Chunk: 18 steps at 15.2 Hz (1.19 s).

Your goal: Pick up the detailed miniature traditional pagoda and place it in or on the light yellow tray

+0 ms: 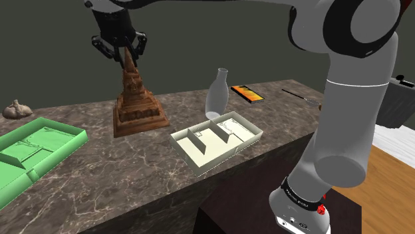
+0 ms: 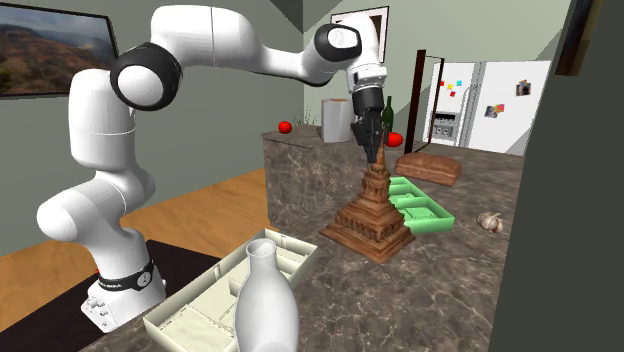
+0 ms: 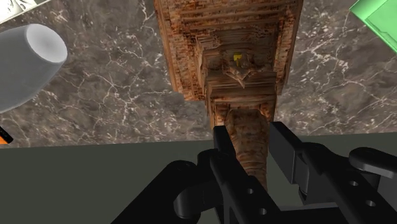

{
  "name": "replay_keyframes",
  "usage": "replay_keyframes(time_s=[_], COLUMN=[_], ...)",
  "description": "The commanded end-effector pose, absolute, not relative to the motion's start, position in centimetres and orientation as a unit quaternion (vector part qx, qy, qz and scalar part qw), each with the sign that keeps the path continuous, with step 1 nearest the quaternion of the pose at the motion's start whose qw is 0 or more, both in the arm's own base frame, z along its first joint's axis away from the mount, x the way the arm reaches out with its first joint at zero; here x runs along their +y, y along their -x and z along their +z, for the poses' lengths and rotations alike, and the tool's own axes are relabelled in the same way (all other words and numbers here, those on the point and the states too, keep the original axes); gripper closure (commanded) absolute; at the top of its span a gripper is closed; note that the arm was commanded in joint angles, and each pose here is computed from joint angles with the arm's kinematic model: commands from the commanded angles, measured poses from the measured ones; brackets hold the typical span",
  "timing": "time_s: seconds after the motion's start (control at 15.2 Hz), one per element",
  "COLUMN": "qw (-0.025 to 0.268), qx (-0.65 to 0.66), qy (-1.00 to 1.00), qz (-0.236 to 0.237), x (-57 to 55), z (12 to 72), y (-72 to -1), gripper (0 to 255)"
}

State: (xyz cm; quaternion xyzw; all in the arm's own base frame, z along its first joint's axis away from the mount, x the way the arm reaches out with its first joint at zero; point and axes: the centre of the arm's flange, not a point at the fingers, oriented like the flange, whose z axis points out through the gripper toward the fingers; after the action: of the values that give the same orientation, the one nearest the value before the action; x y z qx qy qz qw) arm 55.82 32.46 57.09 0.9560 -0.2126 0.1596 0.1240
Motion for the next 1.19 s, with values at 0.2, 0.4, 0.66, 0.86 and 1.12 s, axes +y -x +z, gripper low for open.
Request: replay_keyframes(time_s=[0.2,0.4,0.66,0.86,1.12], qw=[0.123,0.123,0.123,0.123,0.123], qx=[-0.213,-0.213,-0.213,-0.213,-0.213], qy=[-0.956,-0.956,-0.956,-0.956,-0.956], qz=[0.161,0.161,0.161,0.161,0.161], x=[32.5,31.7,28.2,25.6,22.1], z=[59.9,60.7,61.7,62.4,63.3], y=[-55.8,-54.8,-50.9,-48.0,-44.1], gripper=[255,255,255,255,255])
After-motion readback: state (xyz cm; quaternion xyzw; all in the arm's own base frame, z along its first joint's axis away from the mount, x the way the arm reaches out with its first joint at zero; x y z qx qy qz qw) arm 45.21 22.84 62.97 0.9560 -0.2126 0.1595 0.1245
